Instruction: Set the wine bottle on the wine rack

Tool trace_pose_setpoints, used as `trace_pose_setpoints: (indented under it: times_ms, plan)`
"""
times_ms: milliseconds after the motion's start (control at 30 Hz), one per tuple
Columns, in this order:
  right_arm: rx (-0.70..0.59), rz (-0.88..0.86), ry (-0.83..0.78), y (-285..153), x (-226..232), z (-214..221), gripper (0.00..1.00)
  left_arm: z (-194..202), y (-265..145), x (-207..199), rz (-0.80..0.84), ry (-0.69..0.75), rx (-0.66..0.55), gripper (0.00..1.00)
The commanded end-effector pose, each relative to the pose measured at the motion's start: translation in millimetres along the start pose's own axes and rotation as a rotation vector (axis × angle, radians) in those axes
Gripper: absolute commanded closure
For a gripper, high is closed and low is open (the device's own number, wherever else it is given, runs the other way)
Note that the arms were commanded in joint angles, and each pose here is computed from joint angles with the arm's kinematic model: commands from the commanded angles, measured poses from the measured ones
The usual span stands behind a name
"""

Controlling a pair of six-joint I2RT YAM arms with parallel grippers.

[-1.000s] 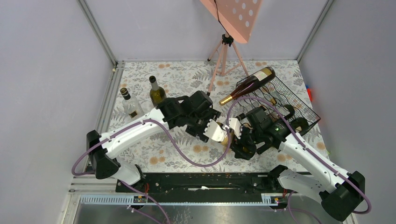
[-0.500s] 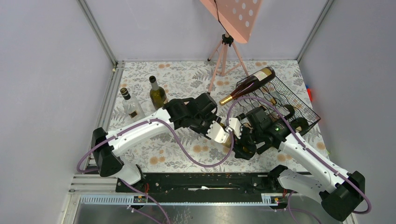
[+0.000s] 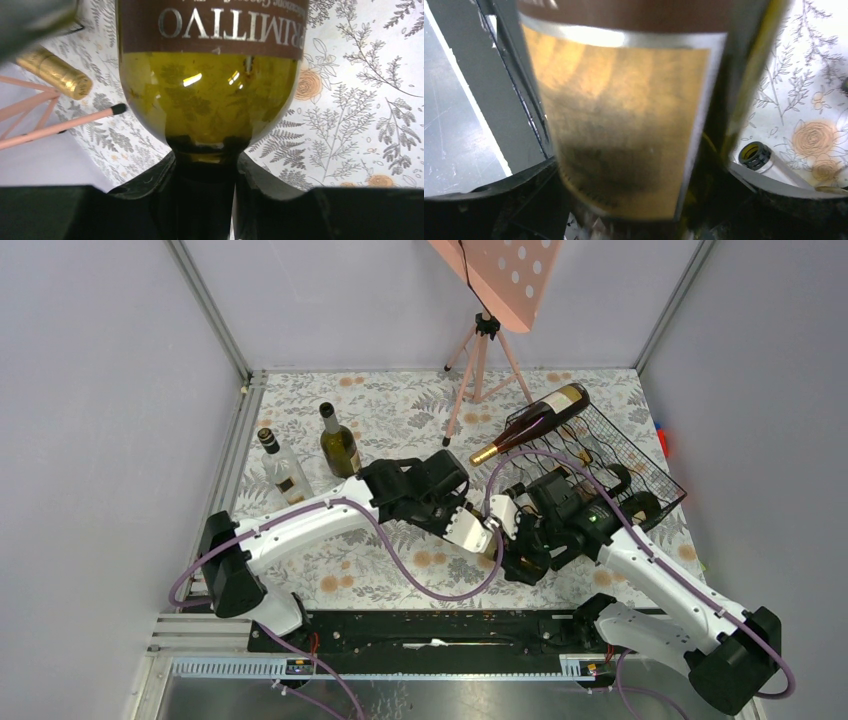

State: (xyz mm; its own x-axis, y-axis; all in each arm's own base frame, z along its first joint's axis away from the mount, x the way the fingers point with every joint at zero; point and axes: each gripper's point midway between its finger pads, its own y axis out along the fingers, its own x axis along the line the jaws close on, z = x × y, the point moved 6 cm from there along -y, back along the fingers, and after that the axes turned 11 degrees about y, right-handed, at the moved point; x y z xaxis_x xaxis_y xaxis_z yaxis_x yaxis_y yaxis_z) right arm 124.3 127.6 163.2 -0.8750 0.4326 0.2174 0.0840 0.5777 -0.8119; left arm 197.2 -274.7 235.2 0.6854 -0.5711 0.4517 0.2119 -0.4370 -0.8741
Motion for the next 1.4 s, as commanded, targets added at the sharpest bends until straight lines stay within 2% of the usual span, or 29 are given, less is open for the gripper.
trace_pose_setpoints:
  times_ms: [0, 200, 367, 500, 733, 1033, 1167, 1367]
  plan:
    - [-0.126, 0.018, -0.053, -7, 1, -22, 0.02, 3, -11, 2, -0.097, -0.075, 0.002, 1.0]
    - [-0.142, 0.094, -0.064, -15, -5, -22, 0.0, 12, -19, -4, -0.129, -0.102, 0.003, 1.0]
    - [-0.186, 0.221, -0.071, -29, -12, -22, 0.0, 28, -33, -3, -0.167, -0.192, -0.027, 1.0]
    - [-0.284, 0.34, -0.031, -51, -22, -28, 0.0, 38, -48, 2, -0.21, -0.287, -0.078, 1.0]
    - [-0.488, 0.473, 0.137, -103, -40, -47, 0.0, 50, -79, 16, -0.317, -0.471, -0.211, 1.0]
    - [-0.593, 0.583, 0.358, -114, -62, -45, 0.0, 27, -103, 46, -0.447, -0.702, -0.445, 1.0]
    - [-0.658, 0.604, 0.436, -129, -66, -41, 0.0, 20, -98, 71, -0.453, -0.809, -0.499, 1.0]
    - [-0.688, 0.665, 0.453, -139, -66, -32, 0.0, -8, -77, 113, -0.393, -0.91, -0.589, 1.0]
